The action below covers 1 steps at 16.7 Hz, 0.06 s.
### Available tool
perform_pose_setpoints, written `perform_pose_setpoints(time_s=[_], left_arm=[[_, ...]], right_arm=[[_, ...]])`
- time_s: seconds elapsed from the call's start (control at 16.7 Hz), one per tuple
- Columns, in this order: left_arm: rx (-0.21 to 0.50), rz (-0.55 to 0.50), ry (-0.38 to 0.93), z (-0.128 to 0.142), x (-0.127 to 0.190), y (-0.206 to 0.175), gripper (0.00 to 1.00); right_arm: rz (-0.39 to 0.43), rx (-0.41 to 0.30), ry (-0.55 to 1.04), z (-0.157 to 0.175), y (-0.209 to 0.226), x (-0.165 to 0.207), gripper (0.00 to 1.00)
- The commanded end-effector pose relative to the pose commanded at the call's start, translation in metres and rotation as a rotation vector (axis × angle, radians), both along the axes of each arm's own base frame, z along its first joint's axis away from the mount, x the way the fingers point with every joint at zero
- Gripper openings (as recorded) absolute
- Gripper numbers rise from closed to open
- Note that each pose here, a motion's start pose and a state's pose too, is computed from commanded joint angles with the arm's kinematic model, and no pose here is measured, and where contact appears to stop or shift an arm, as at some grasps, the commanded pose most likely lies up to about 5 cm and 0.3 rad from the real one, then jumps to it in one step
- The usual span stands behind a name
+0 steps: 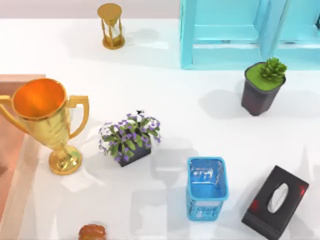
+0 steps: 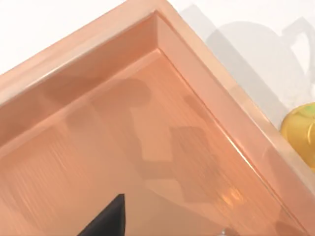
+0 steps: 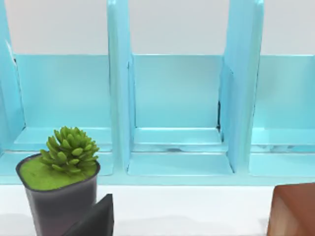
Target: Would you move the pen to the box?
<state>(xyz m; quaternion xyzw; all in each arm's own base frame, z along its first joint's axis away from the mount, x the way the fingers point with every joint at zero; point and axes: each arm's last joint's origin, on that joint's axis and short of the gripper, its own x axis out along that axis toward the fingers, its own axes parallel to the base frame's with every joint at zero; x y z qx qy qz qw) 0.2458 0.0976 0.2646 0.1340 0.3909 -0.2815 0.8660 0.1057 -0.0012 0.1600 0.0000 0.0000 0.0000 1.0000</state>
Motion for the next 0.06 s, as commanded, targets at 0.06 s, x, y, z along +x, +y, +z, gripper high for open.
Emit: perform_pose_setpoints(time_s=[0.06], left_arm=[[0.000,0.000,0.000,0.0000,0.0000,0.0000,1.00]], right_arm=[[0.000,0.000,0.000,0.0000,0.0000,0.0000,1.00]])
